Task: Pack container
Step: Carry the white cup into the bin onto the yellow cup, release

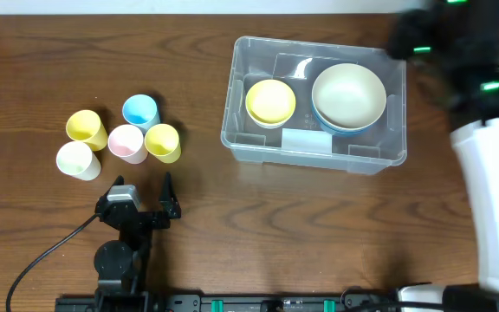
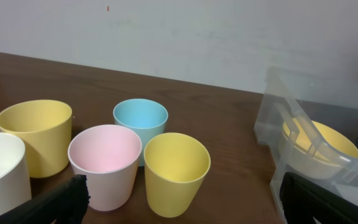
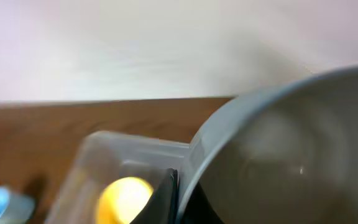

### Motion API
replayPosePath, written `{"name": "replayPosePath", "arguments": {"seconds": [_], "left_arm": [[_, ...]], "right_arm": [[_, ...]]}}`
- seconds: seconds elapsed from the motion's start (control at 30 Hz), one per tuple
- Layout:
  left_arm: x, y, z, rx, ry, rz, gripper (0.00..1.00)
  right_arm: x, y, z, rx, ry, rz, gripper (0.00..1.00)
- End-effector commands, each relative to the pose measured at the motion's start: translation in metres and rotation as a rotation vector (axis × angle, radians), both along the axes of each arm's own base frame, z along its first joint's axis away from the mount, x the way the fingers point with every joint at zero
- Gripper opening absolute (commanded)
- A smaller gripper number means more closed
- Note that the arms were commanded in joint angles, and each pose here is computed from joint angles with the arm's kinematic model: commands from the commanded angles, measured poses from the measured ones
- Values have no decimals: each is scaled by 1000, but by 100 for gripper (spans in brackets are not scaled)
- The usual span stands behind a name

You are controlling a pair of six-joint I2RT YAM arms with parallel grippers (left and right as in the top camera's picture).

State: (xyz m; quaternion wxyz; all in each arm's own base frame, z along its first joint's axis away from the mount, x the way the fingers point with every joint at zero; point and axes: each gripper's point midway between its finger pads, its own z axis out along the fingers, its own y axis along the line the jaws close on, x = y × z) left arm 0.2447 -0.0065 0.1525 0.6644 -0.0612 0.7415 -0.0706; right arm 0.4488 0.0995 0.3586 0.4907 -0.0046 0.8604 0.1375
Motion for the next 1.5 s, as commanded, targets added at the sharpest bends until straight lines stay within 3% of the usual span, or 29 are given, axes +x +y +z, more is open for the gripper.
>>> {"name": "replayPosePath", "arguments": {"seconds": [0.0, 0.2, 0.57, 1.47], "left_arm": [[-1, 4, -16, 21, 49, 20, 98], [-1, 4, -16, 21, 49, 20, 98], [-1, 4, -16, 21, 49, 19, 98], [-1, 4, -16, 21, 49, 20, 98]], "right_arm": [[4, 45, -25, -185, 1, 39, 1], [8, 126, -94, -263, 98, 163, 2], [-4, 197, -205, -294, 293, 323, 2], [-3, 204, -223, -330, 301, 318, 12]]}}
